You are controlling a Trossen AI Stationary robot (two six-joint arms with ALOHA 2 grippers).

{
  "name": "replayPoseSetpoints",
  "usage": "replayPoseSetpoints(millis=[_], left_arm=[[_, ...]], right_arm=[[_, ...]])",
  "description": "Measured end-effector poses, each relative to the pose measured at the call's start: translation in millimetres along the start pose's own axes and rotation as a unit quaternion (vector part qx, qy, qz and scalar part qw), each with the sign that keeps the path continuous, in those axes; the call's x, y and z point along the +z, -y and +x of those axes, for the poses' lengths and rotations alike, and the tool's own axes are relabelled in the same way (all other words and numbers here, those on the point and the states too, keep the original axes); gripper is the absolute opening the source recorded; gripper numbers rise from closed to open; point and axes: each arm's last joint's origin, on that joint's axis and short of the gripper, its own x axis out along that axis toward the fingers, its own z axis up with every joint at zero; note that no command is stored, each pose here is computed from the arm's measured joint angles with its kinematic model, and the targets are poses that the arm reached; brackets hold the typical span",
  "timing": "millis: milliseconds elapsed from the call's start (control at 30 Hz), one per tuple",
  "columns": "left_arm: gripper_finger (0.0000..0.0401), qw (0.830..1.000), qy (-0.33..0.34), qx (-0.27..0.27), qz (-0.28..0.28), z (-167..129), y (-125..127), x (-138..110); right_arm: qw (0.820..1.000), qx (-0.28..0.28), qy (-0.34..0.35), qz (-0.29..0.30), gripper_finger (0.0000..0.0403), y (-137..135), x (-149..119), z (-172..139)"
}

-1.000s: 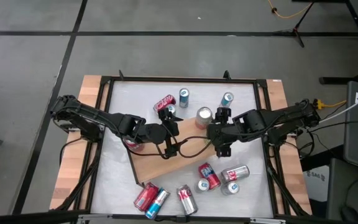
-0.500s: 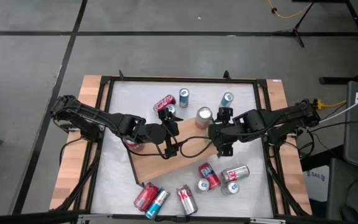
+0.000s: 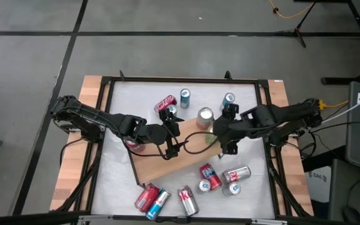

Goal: Place canned beverage on shelf
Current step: Put the light green soda can, then put the blue soda can on the shelf

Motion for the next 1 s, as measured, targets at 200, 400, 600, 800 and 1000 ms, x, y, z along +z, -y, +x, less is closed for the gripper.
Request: replayPoseSetpoints(millis=[200, 400, 600, 800, 1000], left_arm=[[0.0395, 1.000, 0.014, -0.001, -0.007, 0.1, 0.2, 2.9], [0.0395, 0.999, 0.054, -0.006, -0.002, -1.1, 1.7, 11.6], [0.0395, 0.997, 0.071, -0.007, 0.001, -1.9, 2.4, 15.2], [0.0395, 0.997, 0.072, -0.014, 0.001, -3.1, 2.0, 15.7], [0.0395, 0.994, 0.095, -0.058, -0.009, -23.8, -6.5, 26.0]], right_arm=[[0.999, 0.010, 0.039, 0.013, 0.0376, 7.2, 5.0, -22.7], [0.997, 0.016, 0.068, 0.022, 0.0376, 11.1, 8.3, -35.1], [0.996, 0.020, 0.083, 0.027, 0.0376, 10.2, 11.6, -35.2], [0.995, 0.022, 0.094, 0.031, 0.0376, 9.6, 14.1, -34.9], [0.992, 0.027, 0.114, 0.038, 0.0376, 8.8, 18.2, -35.5]])
